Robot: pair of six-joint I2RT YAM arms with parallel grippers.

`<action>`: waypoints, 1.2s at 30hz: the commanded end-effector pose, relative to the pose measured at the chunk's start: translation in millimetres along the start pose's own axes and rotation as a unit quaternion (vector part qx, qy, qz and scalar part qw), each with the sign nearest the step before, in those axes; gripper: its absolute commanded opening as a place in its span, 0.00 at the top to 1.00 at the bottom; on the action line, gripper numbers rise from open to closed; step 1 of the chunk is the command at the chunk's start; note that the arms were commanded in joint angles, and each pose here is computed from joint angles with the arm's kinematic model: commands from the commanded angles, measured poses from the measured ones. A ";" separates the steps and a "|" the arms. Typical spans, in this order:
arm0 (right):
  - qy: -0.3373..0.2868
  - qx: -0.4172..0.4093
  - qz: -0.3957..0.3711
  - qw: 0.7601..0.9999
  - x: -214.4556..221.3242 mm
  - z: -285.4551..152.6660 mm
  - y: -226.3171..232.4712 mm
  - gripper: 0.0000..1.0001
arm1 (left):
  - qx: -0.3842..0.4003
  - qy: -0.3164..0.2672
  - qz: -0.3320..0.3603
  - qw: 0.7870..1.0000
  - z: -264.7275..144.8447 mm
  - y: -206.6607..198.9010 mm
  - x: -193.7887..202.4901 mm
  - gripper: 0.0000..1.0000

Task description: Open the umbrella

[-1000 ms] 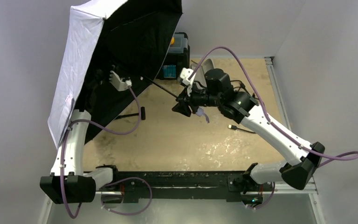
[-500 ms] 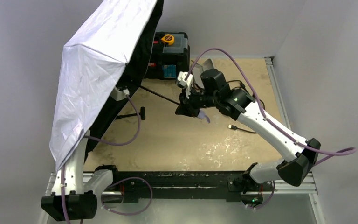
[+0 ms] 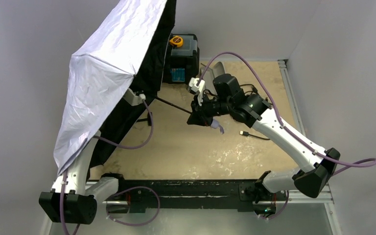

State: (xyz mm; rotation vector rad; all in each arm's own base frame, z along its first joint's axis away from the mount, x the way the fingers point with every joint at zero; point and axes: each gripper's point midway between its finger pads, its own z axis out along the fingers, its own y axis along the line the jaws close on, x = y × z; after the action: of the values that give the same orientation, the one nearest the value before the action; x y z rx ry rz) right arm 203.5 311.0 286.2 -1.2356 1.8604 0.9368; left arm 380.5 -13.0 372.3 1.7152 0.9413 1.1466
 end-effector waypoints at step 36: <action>-0.182 0.022 -0.055 0.982 -74.6 -51.4 18.2 1.00 | -0.109 -0.009 -0.011 0.994 -45.2 103.1 19.0 0.31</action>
State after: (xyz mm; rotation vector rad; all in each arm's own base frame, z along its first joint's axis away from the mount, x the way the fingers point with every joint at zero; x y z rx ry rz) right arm 211.6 298.7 326.8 -1.1065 1.6898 0.8691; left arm 384.0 -9.3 454.9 1.6301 0.7974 1.1809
